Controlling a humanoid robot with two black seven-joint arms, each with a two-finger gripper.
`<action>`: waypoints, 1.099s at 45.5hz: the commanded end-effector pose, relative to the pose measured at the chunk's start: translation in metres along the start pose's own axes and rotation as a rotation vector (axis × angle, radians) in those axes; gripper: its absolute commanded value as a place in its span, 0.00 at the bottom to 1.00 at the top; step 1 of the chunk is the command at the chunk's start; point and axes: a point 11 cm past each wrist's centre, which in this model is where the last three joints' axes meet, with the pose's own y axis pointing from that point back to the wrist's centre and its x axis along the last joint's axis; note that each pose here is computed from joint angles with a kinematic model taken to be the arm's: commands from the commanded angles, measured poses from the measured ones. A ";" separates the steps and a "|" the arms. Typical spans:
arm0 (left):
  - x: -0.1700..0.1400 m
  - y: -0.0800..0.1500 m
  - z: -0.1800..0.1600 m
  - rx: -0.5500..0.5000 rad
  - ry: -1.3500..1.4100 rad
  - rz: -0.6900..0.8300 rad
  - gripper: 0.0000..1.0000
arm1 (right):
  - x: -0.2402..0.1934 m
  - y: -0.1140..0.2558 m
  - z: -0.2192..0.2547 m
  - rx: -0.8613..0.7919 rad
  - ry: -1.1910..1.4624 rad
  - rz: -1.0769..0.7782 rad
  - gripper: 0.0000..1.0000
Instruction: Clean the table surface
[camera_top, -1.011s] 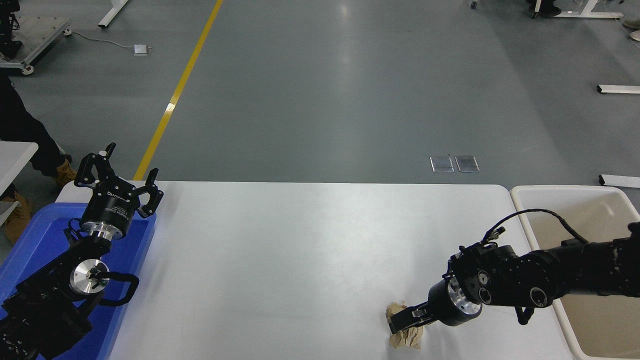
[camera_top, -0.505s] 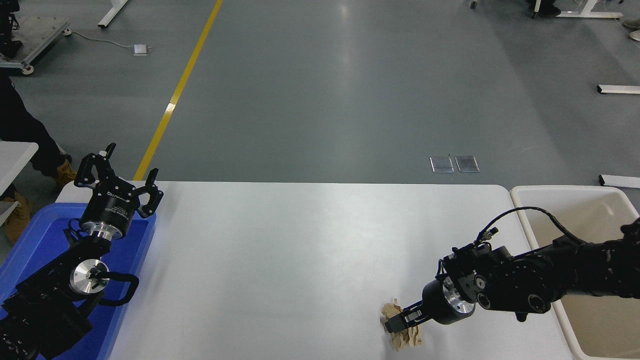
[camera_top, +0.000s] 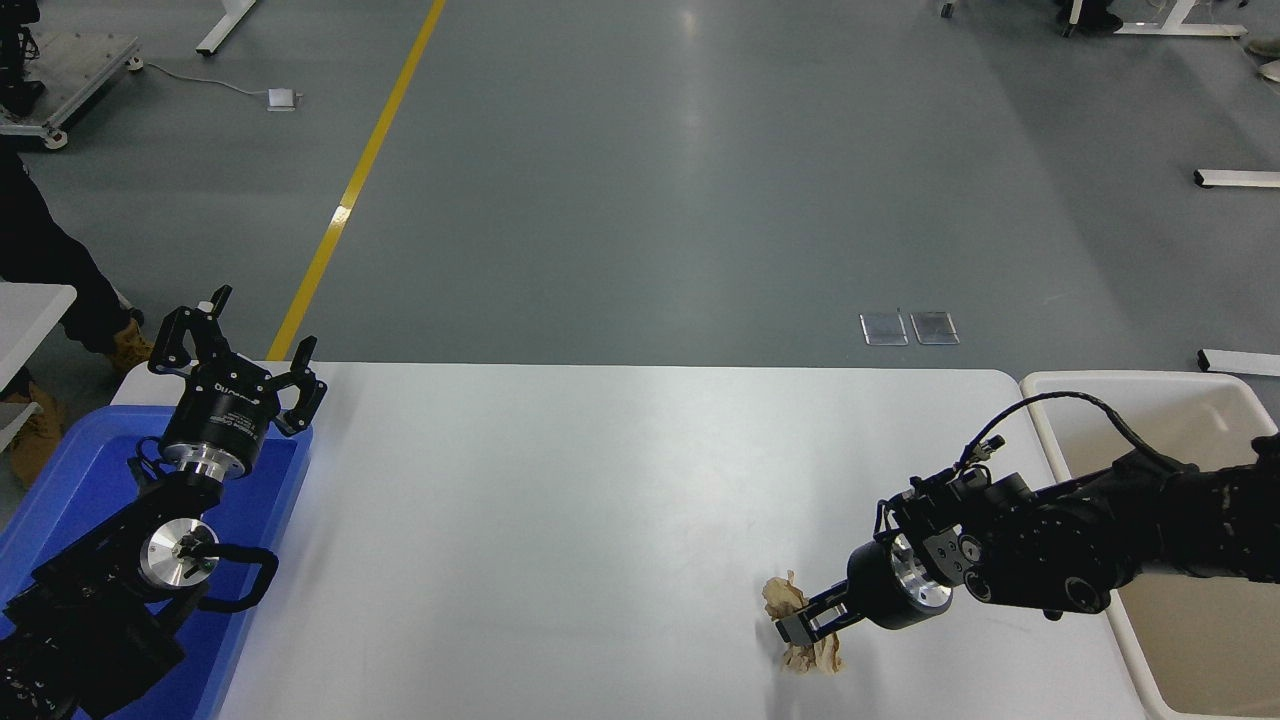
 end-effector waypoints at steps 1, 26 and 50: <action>0.000 0.000 0.000 0.000 0.000 0.001 1.00 | 0.009 0.014 -0.001 0.040 -0.002 0.027 0.00; 0.000 0.000 0.000 0.000 0.000 0.001 1.00 | 0.149 0.121 -0.042 0.199 -0.006 0.389 0.00; 0.000 0.000 0.000 0.000 0.000 0.001 1.00 | 0.226 0.235 -0.043 0.225 -0.058 0.641 0.00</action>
